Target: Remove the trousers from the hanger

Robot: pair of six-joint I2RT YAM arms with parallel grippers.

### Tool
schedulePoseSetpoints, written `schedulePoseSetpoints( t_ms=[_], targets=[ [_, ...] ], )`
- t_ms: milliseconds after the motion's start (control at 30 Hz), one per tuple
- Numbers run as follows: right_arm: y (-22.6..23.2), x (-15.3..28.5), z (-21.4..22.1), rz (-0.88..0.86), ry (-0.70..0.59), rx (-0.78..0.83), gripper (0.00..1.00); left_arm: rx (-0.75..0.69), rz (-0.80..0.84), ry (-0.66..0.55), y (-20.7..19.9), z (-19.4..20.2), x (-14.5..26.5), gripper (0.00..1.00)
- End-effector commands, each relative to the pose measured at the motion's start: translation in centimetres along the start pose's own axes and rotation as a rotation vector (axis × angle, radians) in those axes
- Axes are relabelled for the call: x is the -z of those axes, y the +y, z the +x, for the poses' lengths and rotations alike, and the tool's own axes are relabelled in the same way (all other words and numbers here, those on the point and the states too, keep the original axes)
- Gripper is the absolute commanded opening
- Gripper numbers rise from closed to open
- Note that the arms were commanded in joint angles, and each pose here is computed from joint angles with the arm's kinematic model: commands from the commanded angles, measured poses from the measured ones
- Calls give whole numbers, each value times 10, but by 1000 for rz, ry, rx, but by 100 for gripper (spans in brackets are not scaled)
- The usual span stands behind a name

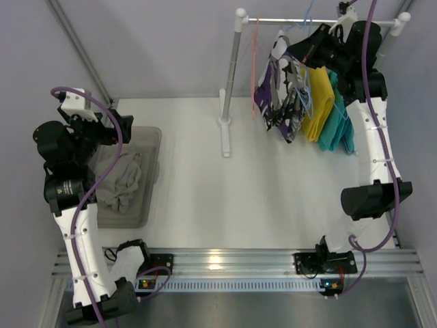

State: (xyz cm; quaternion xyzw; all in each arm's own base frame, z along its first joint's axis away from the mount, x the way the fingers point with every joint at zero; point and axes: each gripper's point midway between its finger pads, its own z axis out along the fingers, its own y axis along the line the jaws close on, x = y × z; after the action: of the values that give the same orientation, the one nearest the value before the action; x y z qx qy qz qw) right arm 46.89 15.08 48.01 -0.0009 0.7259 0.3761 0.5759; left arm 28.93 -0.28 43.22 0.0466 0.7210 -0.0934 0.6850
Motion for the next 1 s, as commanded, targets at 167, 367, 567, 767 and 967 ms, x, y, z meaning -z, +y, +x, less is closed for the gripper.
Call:
schedulePoseSetpoints(
  t_ms=[167,367,567,767,967],
  targets=[
    [121,111,-90,-243,-352,165,0,-200,10,-132,8,-31,-11,99],
    [134,139,-77,-250,-357,129,0,-294,82,-147,-2,-19,-25,99],
    [138,162,-64,-230,-350,95,0,-464,172,-233,-61,-12,-51,99],
    [135,176,-55,-187,-366,61,0,-496,296,-337,-163,-8,-68,99],
    [127,178,-49,-139,-373,15,0,-414,405,-455,-271,14,-38,99]
  ],
)
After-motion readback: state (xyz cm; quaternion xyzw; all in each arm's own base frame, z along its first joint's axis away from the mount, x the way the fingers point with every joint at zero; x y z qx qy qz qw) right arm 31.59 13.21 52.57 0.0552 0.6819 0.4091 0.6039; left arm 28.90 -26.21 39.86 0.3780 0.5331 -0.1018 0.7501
